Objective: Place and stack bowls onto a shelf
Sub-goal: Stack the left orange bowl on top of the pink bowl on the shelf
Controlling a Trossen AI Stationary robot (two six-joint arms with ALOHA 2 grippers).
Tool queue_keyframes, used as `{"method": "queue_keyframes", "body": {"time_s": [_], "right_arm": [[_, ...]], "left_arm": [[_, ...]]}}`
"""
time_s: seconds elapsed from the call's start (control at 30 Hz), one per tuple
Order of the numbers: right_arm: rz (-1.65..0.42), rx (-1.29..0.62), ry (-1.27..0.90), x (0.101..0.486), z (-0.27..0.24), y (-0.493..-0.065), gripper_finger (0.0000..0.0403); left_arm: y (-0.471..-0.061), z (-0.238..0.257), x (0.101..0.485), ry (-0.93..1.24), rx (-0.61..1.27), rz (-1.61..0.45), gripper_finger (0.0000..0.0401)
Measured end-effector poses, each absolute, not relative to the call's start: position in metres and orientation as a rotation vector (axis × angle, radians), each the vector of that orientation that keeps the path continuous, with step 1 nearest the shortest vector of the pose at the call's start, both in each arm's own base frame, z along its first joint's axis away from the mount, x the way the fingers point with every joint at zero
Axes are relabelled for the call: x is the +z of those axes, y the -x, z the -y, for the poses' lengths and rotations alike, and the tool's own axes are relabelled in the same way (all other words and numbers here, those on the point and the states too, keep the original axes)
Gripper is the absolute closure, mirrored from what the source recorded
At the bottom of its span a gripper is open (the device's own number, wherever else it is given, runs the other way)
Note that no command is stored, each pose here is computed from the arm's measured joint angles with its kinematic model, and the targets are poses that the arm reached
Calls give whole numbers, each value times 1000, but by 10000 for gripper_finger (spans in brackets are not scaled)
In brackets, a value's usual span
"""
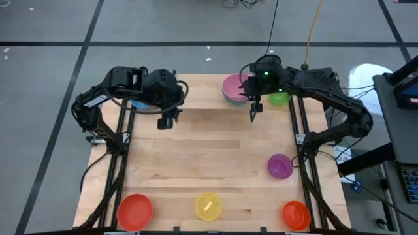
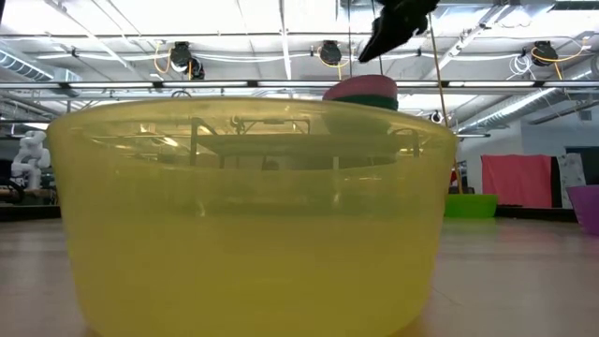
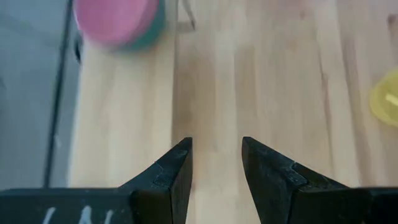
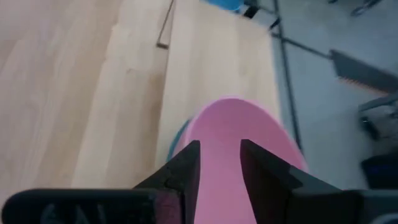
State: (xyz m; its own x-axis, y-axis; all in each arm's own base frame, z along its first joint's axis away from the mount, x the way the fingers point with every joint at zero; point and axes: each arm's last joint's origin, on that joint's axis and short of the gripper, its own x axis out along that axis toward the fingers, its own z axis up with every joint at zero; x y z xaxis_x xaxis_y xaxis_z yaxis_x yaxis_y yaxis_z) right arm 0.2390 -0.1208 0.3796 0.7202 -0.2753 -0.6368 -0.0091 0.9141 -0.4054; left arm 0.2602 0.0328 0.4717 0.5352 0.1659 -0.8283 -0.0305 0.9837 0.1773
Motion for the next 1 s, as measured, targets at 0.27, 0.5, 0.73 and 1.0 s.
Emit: {"method": "queue_keyframes", "body": {"time_s": [0.27, 0.5, 0.73, 1.0], "right_arm": [[-562, -215, 470, 417, 99, -209, 297], [-446, -256, 508, 439, 86, -181, 297], [-370, -283, 533, 453, 73, -155, 298], [-306, -305, 552, 463, 62, -133, 298]], "left_arm": [[-250, -30, 477, 168, 282, -946, 256], [-249, -24, 477, 275, 381, -919, 256], [-257, 0, 438, 441, 453, -1054, 256], [-251, 52, 373, 842, 675, -1287, 256]]}}
